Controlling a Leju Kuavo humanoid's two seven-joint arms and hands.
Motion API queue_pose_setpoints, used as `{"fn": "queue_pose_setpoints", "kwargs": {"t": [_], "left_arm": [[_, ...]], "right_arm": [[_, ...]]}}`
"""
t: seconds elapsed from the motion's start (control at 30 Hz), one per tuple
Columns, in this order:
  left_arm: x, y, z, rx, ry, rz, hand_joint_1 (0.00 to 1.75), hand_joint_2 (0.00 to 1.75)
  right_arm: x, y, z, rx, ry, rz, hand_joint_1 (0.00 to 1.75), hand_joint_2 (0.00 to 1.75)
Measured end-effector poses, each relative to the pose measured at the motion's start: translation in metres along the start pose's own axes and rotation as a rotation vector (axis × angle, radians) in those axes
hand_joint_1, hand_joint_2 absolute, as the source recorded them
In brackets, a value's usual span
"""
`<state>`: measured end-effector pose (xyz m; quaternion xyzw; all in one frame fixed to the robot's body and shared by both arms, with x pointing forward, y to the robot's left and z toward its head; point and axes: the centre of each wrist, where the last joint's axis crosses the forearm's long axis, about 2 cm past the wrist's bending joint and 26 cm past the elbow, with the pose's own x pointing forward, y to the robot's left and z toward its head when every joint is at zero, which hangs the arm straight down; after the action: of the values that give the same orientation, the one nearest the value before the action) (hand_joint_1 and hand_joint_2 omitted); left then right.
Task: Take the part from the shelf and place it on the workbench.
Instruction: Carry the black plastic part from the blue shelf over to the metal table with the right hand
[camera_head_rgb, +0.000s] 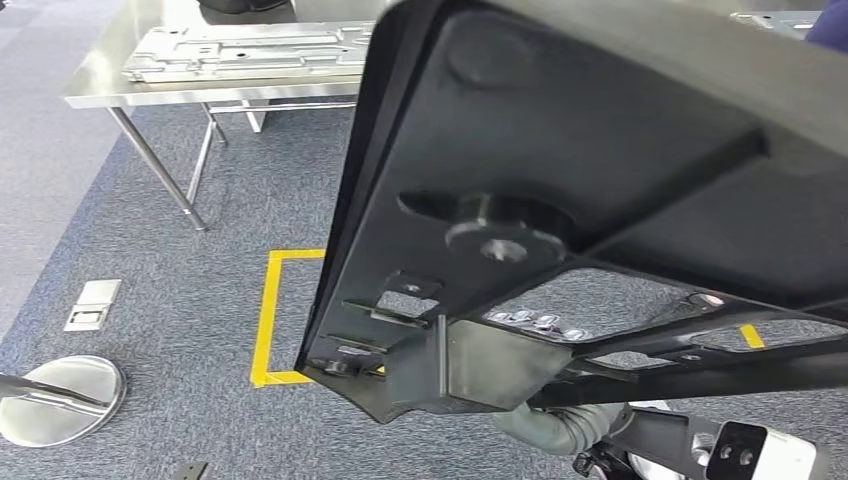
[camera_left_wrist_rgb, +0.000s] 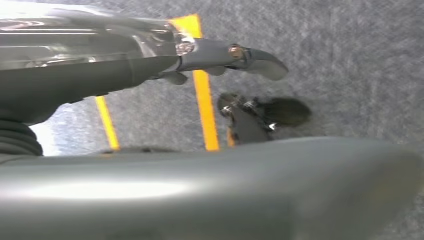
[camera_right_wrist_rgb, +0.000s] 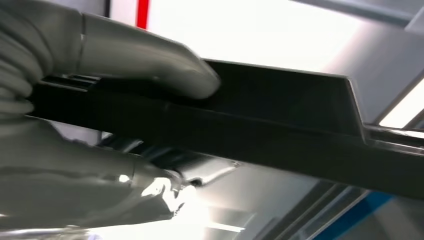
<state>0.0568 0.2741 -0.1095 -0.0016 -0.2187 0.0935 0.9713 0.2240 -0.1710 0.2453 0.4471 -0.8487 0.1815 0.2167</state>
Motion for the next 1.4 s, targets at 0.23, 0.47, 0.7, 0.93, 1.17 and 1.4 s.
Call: {"fn": "queue_pose_setpoints", "kwargs": {"t": [0.23, 0.47, 0.7, 0.93, 1.17, 1.4], "left_arm": [[-0.0022, 0.0009, 0.0007, 0.001, 0.004, 0.000, 0.00, 1.75], [0.0026, -0.0013, -0.0008, -0.003, -0.005, 0.000, 0.00, 1.75], [-0.0023, 0.0014, 0.0007, 0.002, 0.004, -0.001, 0.00, 1.75], [-0.0033, 0.0006, 0.0011, 0.003, 0.007, -0.001, 0.00, 1.75], [-0.0013, 0.0004, 0.0004, 0.004, 0.003, -0.003, 0.00, 1.75], [-0.0010, -0.0051, 0.0004, -0.006, 0.001, -0.002, 0.00, 1.75]], "right_arm": [[-0.0011, 0.0023, 0.0031, -0.010, 0.010, -0.006, 1.75, 1.75], [0.0001, 0.0022, 0.0010, -0.008, 0.001, -0.003, 1.75, 1.75], [0.0000, 0.0032, 0.0005, -0.009, -0.002, -0.006, 1.75, 1.75], [0.0002, 0.0034, -0.0008, -0.005, -0.005, -0.005, 1.75, 1.75], [0.0000, 0.0029, -0.0012, -0.008, -0.004, -0.001, 1.75, 1.75], [0.0016, 0.0046, -0.0010, -0.011, -0.007, 0.015, 1.75, 1.75]]}}
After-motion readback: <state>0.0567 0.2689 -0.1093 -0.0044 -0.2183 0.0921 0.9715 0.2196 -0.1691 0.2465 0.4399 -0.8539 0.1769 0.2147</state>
